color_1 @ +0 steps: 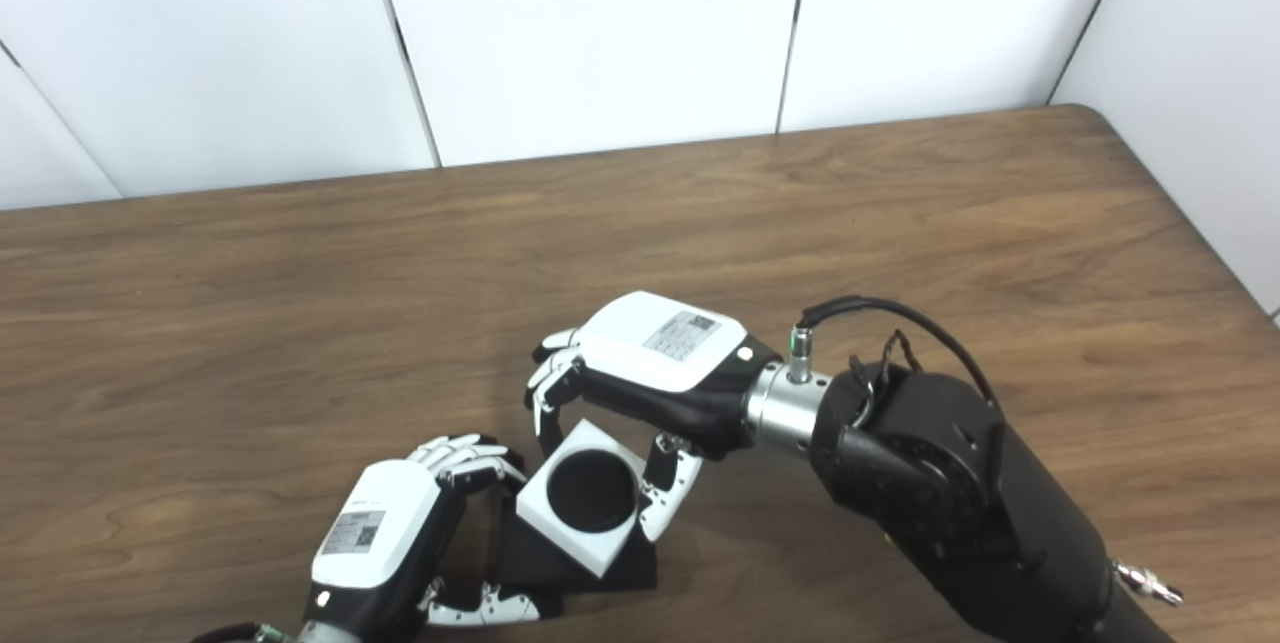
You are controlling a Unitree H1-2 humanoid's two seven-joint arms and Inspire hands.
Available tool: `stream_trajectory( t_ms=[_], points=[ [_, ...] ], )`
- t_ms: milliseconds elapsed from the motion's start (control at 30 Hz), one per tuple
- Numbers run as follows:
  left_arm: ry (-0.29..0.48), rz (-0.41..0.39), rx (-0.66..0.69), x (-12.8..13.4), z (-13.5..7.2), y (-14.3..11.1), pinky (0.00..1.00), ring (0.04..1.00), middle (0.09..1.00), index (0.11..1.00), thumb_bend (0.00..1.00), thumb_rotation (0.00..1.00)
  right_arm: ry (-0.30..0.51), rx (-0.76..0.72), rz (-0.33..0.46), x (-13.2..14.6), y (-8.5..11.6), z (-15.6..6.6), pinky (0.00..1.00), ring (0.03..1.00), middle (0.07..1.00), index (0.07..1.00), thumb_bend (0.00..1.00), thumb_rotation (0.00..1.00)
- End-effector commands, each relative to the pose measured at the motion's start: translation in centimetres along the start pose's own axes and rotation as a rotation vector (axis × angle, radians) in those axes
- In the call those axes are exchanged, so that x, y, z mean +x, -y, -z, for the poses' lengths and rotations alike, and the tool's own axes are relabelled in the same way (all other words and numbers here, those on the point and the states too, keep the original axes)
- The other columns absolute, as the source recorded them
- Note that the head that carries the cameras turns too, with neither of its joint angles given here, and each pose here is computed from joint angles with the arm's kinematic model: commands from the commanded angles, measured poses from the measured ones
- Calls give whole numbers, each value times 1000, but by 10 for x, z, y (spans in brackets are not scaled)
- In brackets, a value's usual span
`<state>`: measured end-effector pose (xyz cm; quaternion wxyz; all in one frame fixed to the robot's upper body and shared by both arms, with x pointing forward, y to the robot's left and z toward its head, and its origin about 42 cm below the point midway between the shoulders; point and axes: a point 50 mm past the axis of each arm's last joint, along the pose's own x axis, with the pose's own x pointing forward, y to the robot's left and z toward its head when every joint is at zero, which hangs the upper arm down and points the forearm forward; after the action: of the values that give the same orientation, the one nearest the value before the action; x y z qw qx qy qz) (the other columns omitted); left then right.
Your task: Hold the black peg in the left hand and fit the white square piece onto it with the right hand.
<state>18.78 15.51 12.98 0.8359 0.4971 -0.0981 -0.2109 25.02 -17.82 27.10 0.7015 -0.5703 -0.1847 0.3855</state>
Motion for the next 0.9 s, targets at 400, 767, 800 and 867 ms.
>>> stream_trajectory(
  t_ms=[400,767,800,867],
  points=[
    [2,36,10,1,-4,2,856,842,766,488,516,45,-28,-42,-59,0,8,-1,928,956,883,752,988,424],
    [5,33,12,2,-4,2,851,837,763,488,516,45,-72,-47,-102,-3,12,-1,1000,1000,982,959,1000,541],
    [5,33,12,2,-4,2,851,837,763,488,516,45,-76,-45,-101,-3,13,0,1000,1000,984,961,1000,539],
    [2,31,12,2,-3,2,850,836,763,488,515,45,-86,-51,-101,-4,15,1,1000,1000,983,962,1000,548]
  ],
)
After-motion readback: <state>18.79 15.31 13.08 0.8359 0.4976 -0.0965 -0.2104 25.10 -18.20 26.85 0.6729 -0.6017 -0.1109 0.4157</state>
